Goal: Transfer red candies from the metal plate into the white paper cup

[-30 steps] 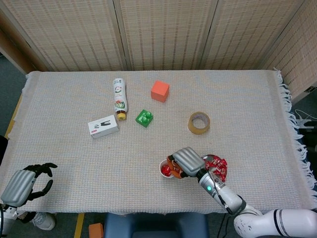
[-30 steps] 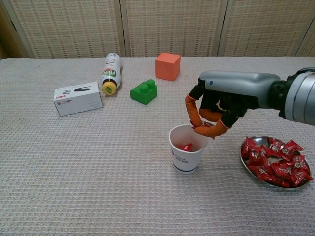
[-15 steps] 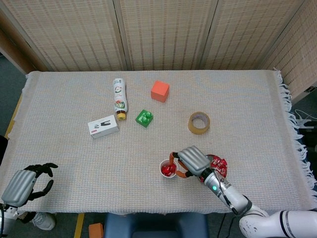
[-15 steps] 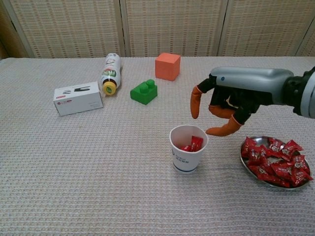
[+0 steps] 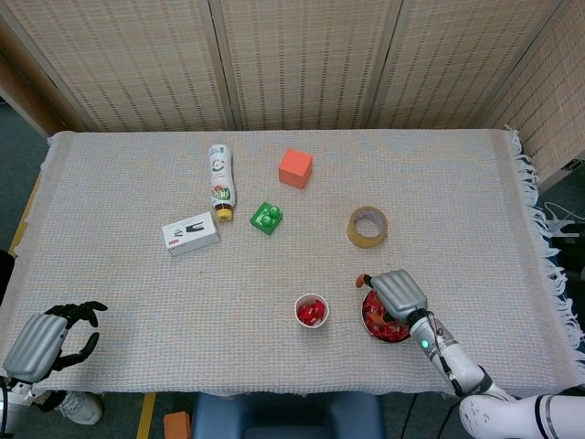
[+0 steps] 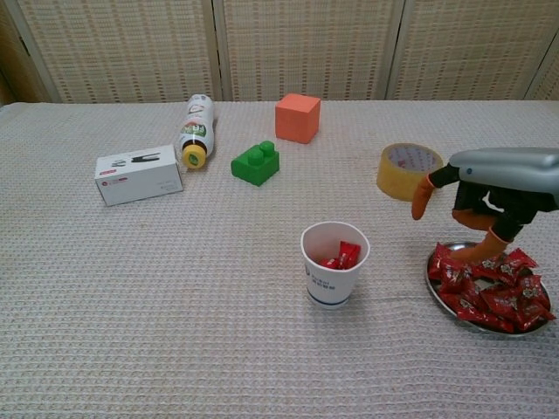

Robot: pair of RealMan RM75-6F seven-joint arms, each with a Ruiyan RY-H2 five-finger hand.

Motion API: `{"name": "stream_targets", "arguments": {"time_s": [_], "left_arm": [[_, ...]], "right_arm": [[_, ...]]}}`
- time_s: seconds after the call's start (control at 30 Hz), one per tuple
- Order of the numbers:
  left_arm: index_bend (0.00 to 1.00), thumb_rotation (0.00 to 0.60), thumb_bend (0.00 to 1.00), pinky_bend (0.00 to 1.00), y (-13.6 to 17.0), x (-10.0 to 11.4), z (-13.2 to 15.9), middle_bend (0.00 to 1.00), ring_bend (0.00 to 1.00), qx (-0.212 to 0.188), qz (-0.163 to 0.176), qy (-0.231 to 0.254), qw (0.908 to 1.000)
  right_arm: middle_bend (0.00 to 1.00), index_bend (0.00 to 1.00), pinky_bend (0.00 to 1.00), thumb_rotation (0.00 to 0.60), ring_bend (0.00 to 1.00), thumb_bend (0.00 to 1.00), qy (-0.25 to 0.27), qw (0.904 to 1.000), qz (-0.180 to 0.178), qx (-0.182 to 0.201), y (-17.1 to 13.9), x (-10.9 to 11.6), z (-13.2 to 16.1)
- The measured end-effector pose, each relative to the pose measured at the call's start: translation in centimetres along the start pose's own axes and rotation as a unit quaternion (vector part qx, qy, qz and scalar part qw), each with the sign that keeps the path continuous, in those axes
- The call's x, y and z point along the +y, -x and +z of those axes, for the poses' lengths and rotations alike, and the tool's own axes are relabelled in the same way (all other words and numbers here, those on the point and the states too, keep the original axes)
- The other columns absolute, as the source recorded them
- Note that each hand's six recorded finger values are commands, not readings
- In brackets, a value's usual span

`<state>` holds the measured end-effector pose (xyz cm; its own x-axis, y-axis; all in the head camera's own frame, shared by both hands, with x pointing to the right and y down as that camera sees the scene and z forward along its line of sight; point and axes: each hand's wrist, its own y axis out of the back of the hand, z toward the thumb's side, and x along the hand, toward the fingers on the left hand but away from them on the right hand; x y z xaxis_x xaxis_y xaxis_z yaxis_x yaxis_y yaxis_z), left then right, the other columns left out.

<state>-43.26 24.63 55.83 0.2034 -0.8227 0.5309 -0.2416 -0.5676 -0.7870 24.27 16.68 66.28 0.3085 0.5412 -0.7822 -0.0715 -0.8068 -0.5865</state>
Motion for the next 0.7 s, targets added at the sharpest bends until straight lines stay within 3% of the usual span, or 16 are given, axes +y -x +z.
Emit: {"name": "stream_targets", "arguments": {"time_s": [0.2,0.7], "left_arm": [[0.30,0.600,0.43,0.41,0.0,0.0,-0.1,0.48,0.40,0.002,0.001,0.001,1.0000],[0.30,0.600,0.43,0.41,0.0,0.1,-0.1,0.48,0.40,0.002,0.003,0.003,1.0000]], "right_arm": [[0.88,0.26,1.00,0.600,0.77,0.13,-0.016,0.9983,0.040,-0.040,0.7,-1.5,-2.1],[0.88,0.35,1.00,0.600,0.77,0.13,-0.039,0.9941,0.080,-0.062,1.2,-3.5,-3.0]]}}
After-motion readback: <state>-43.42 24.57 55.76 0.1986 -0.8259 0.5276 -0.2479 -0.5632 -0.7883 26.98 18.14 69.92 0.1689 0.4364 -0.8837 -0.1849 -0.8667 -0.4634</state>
